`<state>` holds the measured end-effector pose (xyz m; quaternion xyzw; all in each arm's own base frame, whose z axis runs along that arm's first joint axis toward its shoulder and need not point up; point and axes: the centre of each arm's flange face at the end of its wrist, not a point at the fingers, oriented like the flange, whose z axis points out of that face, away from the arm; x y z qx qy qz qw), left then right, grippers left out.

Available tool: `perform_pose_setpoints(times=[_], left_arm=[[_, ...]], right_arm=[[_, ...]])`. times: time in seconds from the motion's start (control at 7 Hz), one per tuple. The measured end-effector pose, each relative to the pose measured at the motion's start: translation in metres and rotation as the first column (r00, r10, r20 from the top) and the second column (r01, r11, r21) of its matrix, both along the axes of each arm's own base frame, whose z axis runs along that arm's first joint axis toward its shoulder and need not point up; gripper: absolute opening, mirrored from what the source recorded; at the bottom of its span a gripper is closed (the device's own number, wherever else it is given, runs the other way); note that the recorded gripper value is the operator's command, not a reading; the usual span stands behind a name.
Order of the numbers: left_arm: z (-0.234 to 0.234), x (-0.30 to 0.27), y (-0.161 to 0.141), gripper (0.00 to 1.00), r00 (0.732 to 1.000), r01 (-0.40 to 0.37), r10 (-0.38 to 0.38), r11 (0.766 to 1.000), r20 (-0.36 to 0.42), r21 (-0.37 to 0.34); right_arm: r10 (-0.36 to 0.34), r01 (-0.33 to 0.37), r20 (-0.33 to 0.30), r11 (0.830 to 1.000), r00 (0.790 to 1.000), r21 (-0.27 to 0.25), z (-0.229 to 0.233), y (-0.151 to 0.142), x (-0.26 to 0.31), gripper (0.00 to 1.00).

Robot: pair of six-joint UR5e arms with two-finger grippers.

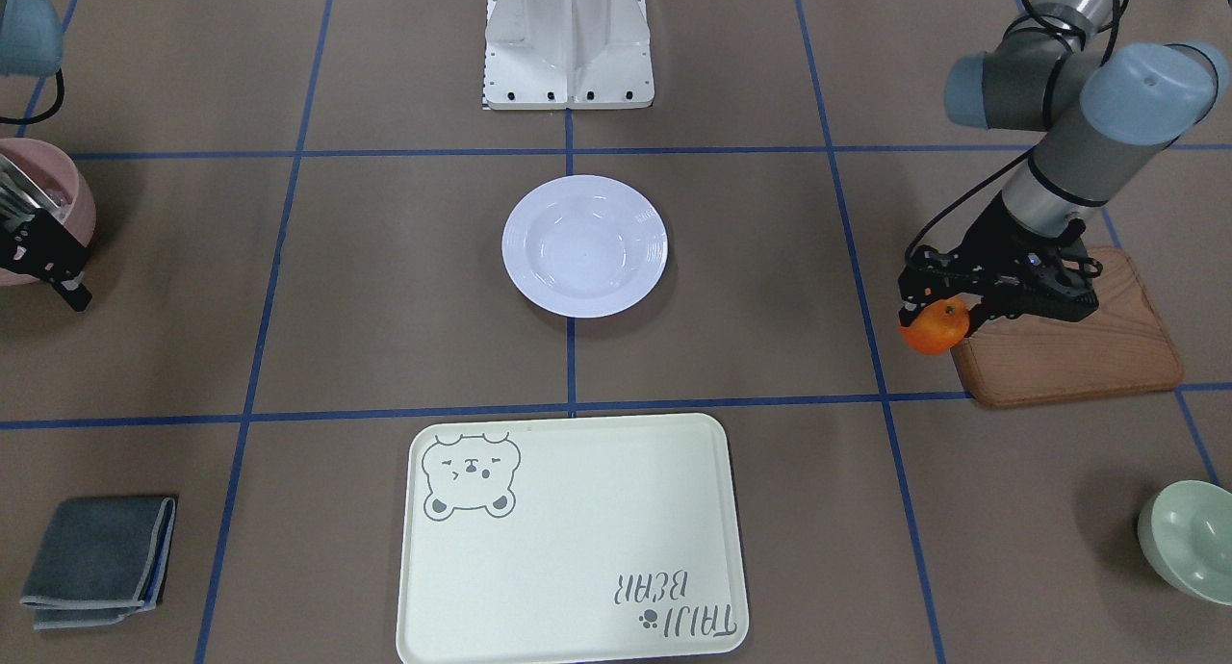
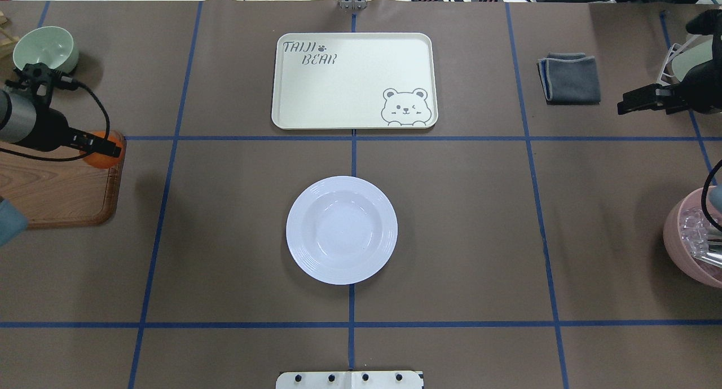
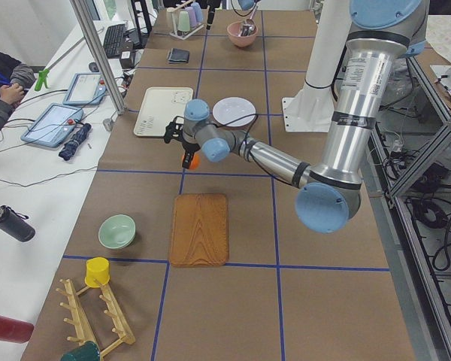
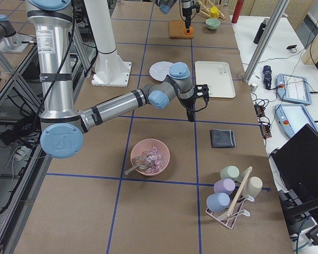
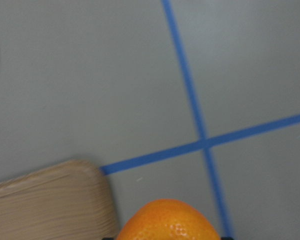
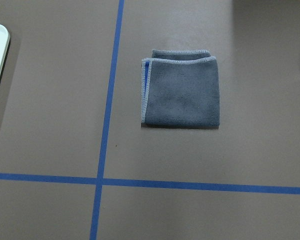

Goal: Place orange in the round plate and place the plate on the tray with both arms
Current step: 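Carry the orange with the left gripper onto the white plate and release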

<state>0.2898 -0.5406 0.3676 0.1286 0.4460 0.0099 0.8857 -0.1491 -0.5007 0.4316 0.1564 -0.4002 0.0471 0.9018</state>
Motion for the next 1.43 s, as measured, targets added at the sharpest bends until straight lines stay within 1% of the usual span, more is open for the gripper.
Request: perform_pose_setpoints(times=[0.14,0.29,0.43,0.57,0.86,1.0,1.14,1.29,1.43], left_arm=[[-0.049,0.033,0.002,0.0,1.0,0.02,-0.02,0.999,-0.01,-0.042],[-0.093,0.074,0.013,0.0,0.999,0.039,-0.039,0.996,-0.003,-0.078],[-0.129,0.118,0.031,0.0,0.998,0.056,-0.054,0.993,0.014,-0.107],[-0.153,0.162,0.057,0.0,0.997,0.07,-0.066,0.99,0.031,-0.119],[-0.178,0.244,0.108,0.0,0.995,0.091,-0.084,0.988,0.056,-0.127],[-0.188,0.282,0.129,0.17,0.993,0.1,-0.092,0.987,0.07,-0.128],[-0.192,0.309,0.145,0.48,0.992,0.101,-0.091,0.987,0.086,-0.124],[-0.189,0.325,0.153,0.78,0.991,0.097,-0.085,0.988,0.101,-0.123],[-0.186,0.334,0.159,0.98,0.991,0.091,-0.077,0.988,0.113,-0.124]], right_arm=[[0.0,0.0,0.003,1.0,1.0,0.004,-0.003,-0.001,-0.001,1.0],[0.001,-0.001,0.006,1.0,1.0,0.008,-0.005,-0.002,-0.001,1.0],[0.001,-0.001,0.007,1.0,1.0,0.009,-0.006,-0.003,-0.001,1.0],[0.002,-0.002,0.008,1.0,1.0,0.007,-0.007,-0.003,-0.002,1.0],[0.005,-0.005,0.014,1.0,1.0,0.005,-0.009,-0.004,-0.003,1.0],[0.006,-0.006,0.015,1.0,1.0,0.006,-0.01,-0.004,-0.003,1.0],[0.006,-0.006,0.015,1.0,1.0,0.006,-0.01,-0.004,-0.003,1.0],[0.006,-0.006,0.015,1.0,1.0,0.006,-0.01,-0.004,-0.003,1.0],[0.006,-0.006,0.016,1.0,1.0,0.007,-0.01,-0.005,-0.003,1.0]])
